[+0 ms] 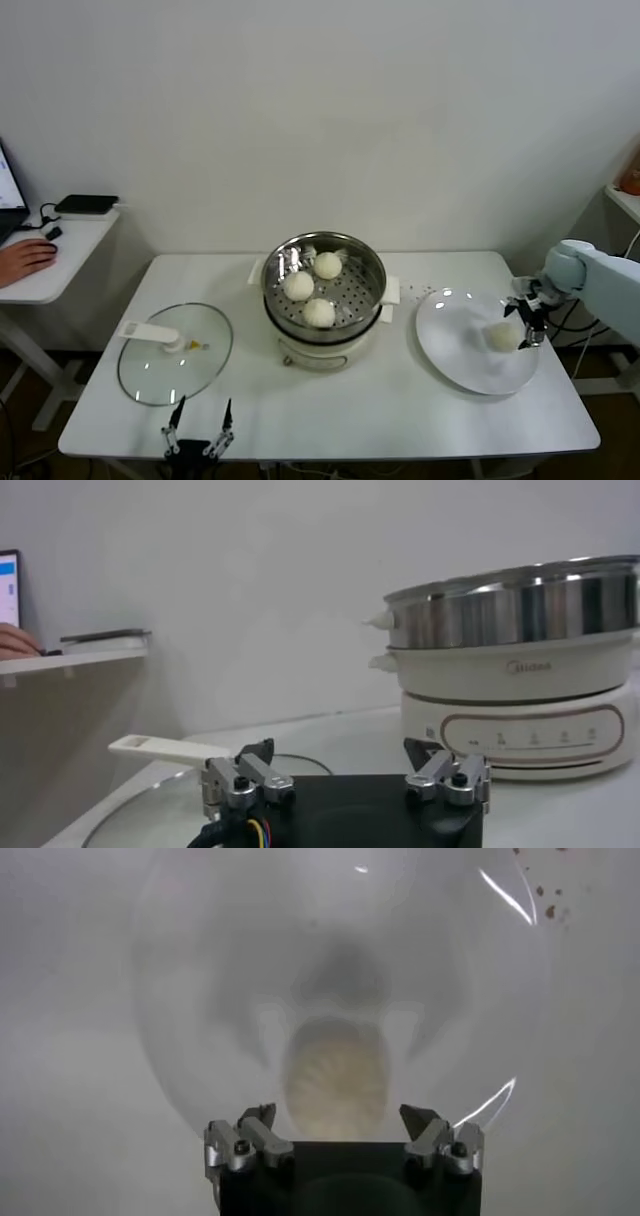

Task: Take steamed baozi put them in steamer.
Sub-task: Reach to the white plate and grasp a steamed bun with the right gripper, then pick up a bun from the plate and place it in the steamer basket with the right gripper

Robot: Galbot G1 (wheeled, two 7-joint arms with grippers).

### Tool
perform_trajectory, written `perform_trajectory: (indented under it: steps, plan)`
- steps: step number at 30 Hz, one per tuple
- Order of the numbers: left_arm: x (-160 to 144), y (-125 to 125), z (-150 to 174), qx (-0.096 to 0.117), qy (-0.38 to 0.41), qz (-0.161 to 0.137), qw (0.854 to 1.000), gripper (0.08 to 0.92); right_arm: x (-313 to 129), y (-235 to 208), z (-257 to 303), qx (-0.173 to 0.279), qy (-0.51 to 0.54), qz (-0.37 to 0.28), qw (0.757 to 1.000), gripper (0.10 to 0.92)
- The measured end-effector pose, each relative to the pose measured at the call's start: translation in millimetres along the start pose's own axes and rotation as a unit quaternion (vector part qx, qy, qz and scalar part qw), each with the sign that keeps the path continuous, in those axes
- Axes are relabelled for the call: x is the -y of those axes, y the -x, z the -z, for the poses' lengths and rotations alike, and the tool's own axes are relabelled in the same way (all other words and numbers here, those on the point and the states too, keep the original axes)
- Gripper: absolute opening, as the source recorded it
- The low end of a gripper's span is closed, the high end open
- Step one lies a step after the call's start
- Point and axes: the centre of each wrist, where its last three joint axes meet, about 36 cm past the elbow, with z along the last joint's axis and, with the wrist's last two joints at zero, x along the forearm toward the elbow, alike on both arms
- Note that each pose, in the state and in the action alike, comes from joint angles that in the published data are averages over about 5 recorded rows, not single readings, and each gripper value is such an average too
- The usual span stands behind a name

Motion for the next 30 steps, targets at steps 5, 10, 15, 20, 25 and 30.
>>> perform_trajectory:
  steps: [5,10,15,20,25,30]
  plan:
    - [-1.5,-0.5,0.2,0.001,0.002,0.002,1.0,0.823,-1.5,6.7,0.2,0.0,0.001,0.003,1.0,0.822]
    - [-1.8,-0.4,0.8,0.001,0.002,0.002,1.0,0.823,-0.3,9.7,1.8,0.0,0.002,0.004,1.0,0.794]
    - [-1.8,0.1,1.3,0.003,0.002,0.002,1.0,0.823,0.6,9.2,1.5,-0.001,0.003,0.003,1.0,0.664]
    - [-2.3,0.7,2.8,0.005,0.003,0.003,1.0,0.823,0.5,5.3,0.7,-0.002,0.007,0.003,1.0,0.547]
    - [-3.8,0.7,4.6,0.007,0.003,0.005,1.0,0.823,5.1,-12.0,5.8,0.002,0.01,0.0,1.0,0.53]
    - [-3.3,1.4,6.0,0.009,0.003,0.004,1.0,0.823,21.1,-52.0,27.6,0.019,0.01,-0.012,1.0,0.545]
